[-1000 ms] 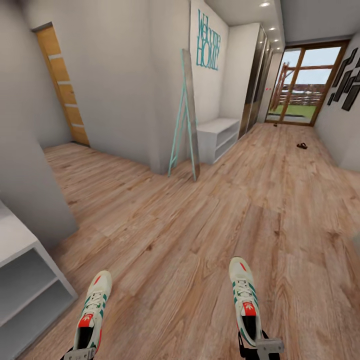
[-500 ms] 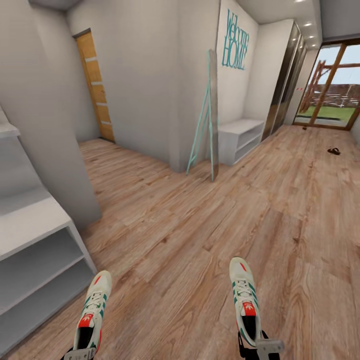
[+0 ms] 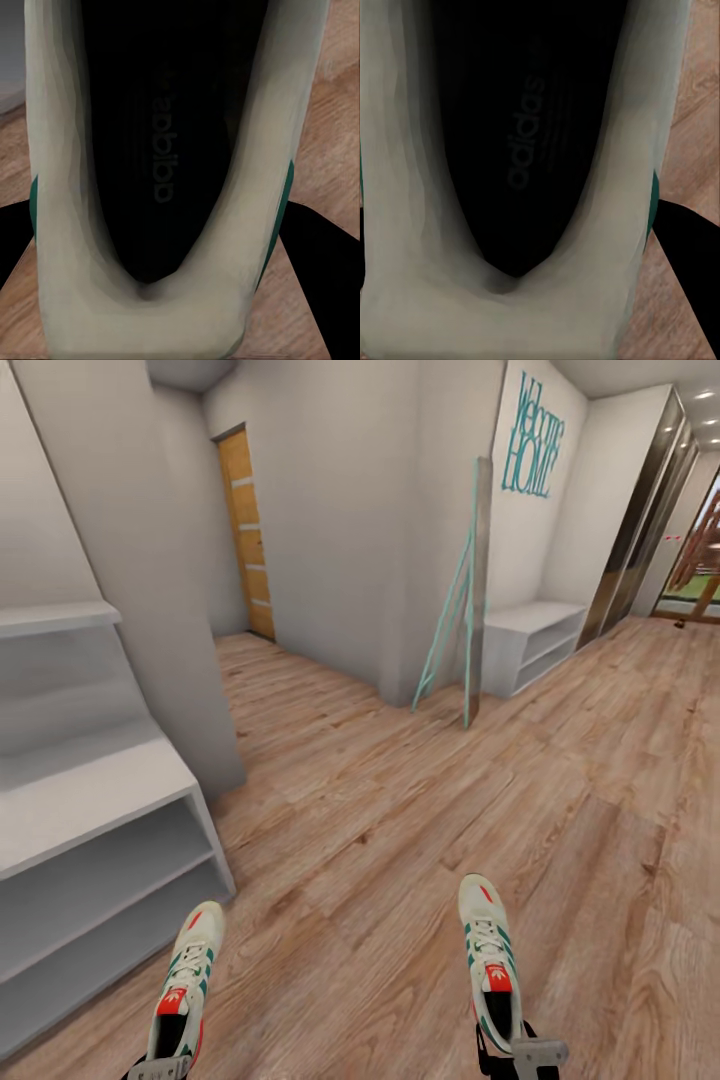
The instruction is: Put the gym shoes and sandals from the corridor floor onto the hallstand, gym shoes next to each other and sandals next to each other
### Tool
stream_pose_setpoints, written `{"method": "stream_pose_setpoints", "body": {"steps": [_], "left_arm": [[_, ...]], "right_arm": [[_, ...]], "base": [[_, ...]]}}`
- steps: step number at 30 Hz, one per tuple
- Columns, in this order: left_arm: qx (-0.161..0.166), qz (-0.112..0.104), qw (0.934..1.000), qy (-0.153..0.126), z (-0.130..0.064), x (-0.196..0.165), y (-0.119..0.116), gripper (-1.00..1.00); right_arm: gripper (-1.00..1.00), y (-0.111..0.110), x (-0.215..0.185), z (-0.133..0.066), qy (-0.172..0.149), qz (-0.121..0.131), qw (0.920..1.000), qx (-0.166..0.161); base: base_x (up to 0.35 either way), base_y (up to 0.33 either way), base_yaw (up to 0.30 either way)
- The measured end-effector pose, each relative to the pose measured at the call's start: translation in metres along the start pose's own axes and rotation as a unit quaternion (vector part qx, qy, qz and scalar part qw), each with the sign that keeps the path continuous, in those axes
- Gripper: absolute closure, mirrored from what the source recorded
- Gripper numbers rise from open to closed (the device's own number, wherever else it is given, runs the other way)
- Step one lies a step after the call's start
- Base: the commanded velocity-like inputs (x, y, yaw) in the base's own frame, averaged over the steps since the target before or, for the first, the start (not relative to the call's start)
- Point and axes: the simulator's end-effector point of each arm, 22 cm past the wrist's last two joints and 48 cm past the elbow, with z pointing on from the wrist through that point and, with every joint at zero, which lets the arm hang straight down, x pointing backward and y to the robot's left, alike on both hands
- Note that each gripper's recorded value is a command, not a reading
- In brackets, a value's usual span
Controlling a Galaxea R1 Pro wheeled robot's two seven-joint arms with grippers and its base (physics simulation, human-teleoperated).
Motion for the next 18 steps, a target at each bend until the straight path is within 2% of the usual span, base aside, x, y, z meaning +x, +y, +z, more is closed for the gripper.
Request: {"method": "stream_pose_setpoints", "body": {"steps": [18], "left_arm": [[0.0,0.0,1.0,0.0,-0.0001,0.0002,0.0,1.0]], "right_arm": [[1.0,0.0,0.0,0.0,0.0,0.0,1.0,0.0]], "base": [[0.0,0.0,0.278]]}}
